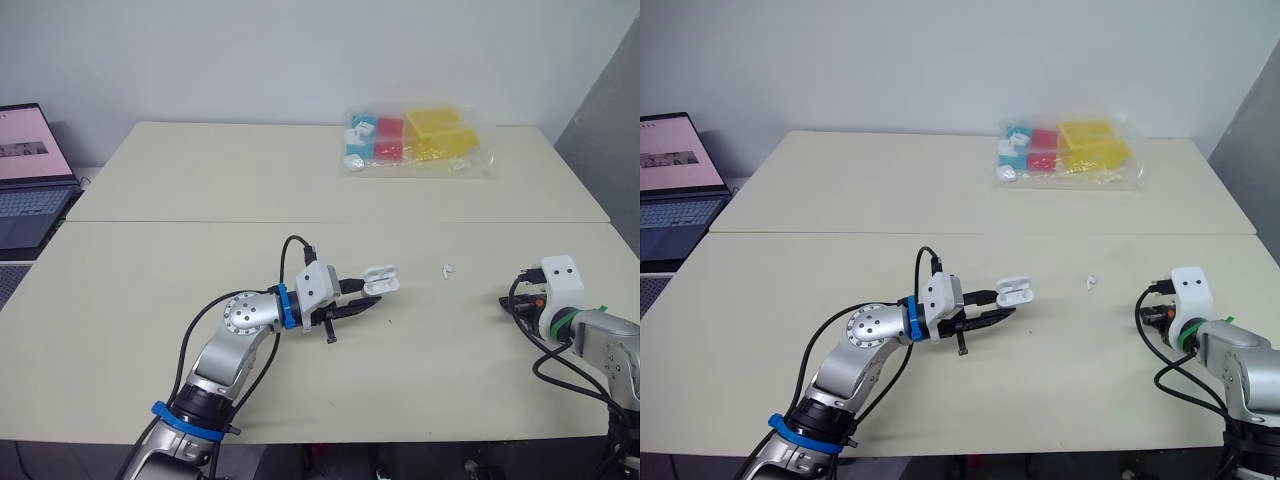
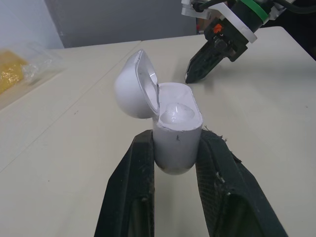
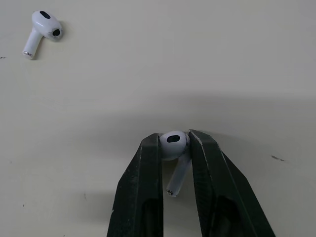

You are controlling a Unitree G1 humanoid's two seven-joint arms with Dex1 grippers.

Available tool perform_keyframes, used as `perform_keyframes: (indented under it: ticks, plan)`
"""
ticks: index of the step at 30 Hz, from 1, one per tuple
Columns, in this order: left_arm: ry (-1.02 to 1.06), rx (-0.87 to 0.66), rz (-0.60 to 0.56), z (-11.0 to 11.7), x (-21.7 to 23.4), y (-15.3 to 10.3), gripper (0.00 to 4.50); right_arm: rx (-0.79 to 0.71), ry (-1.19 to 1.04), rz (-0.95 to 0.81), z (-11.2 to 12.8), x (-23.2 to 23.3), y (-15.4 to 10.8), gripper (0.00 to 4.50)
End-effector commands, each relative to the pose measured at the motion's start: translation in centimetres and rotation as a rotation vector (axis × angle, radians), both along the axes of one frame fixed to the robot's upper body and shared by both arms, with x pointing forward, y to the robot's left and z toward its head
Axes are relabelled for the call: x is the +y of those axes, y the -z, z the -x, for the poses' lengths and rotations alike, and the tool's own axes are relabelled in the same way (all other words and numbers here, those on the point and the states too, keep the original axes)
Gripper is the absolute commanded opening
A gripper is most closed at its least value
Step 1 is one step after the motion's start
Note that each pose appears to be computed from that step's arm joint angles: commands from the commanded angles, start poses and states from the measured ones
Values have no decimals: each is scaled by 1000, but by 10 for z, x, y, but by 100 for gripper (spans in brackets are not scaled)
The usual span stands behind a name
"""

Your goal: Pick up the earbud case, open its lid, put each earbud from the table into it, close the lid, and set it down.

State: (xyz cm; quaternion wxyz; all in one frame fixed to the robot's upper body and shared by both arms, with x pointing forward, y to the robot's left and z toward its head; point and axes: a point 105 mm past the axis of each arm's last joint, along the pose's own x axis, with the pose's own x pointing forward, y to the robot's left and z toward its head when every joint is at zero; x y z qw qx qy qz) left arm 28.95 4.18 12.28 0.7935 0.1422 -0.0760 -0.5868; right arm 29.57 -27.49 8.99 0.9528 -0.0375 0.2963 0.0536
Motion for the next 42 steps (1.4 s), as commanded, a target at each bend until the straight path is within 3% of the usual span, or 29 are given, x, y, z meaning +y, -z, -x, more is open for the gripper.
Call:
perform_keyframes:
  ticks: [1, 6, 10, 12, 15, 18, 24, 36, 42]
  plan:
    - [8, -50, 11, 0, -1, -11, 78, -48, -15, 20, -3, 3, -15, 41]
    - [5, -49, 5, 0, 2, -10, 78, -94, -154, 69, -5, 18, -34, 41]
    - [8, -47, -14, 2, 6, -7, 78, -100, -577, 180, 9, 54, -49, 41]
    - [7, -44, -19, 4, 8, -6, 78, -70, -838, 285, 24, 67, -45, 41]
    - [4, -41, -23, 5, 10, -6, 78, -22, -1004, 382, 30, 63, -35, 41]
    - [1, -41, -23, 6, 11, -6, 78, -4, -1082, 429, 30, 58, -30, 41]
    - [-15, -34, -27, 10, 13, -3, 78, 211, -1216, 552, 24, 28, -16, 41]
    - [-18, -23, -30, 13, 13, -2, 78, 333, -1241, 528, 28, 11, -14, 41]
    - [-15, -20, -30, 14, 12, -1, 78, 305, -1246, 532, 24, 14, -16, 253]
